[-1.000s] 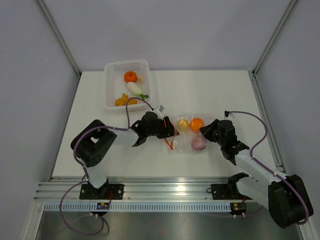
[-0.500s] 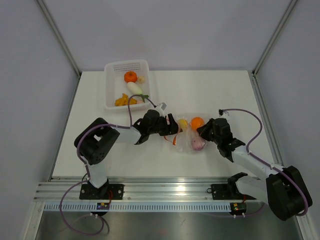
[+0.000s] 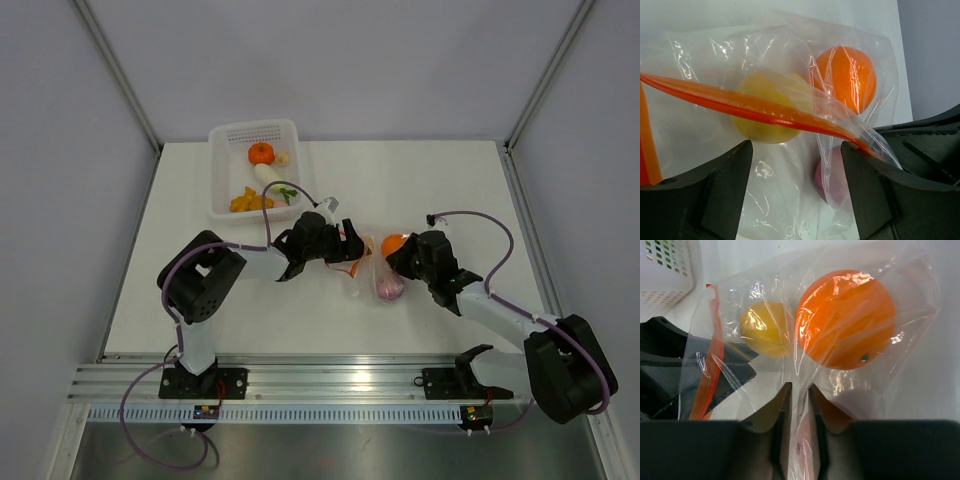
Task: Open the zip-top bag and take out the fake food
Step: Pick up the fake fruit from the zipper food storage bag.
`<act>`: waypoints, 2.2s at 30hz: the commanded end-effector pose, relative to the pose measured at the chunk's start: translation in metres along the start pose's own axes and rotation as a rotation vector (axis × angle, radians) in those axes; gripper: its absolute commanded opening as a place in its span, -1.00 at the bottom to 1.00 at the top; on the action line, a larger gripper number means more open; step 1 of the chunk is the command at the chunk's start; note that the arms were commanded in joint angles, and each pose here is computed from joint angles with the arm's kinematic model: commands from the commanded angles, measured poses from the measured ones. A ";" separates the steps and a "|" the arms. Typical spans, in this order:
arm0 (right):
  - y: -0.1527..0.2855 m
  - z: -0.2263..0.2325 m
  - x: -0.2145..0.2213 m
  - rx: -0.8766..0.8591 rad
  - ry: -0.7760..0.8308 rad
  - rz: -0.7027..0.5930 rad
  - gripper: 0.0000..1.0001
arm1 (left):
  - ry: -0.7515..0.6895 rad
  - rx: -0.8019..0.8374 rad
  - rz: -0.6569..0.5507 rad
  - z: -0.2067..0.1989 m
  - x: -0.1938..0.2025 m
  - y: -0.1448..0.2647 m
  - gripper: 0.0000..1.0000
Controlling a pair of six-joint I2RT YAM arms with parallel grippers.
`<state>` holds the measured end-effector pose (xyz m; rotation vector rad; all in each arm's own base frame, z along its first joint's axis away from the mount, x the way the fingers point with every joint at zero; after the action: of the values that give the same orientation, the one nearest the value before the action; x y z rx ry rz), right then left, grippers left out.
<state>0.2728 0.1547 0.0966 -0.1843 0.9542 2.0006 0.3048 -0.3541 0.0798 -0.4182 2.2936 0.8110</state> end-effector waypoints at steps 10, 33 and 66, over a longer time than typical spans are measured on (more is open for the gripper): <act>0.037 0.029 -0.037 -0.062 0.060 -0.161 0.11 | -0.028 0.012 -0.055 -0.005 -0.017 -0.006 0.50; 0.011 0.039 -0.086 0.244 0.207 -0.231 0.72 | -0.019 0.038 -0.047 -0.009 -0.017 -0.007 0.50; -0.074 0.012 -0.039 0.270 0.156 -0.053 -0.43 | -0.002 0.071 -0.044 -0.012 -0.015 -0.009 0.54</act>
<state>0.3453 0.1515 0.0774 -0.1982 1.3482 1.7923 0.3049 -0.3574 0.0762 -0.4062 2.3184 0.8055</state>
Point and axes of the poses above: each gripper's point midway between its finger pads, its own y axis back along the fingers, its own z axis along the line the jaws close on, x = y × z, the point moved 3 cm from there along y, back along the fingers, and after that the axes turned 13 degrees about -y, right-handed, at the moved point
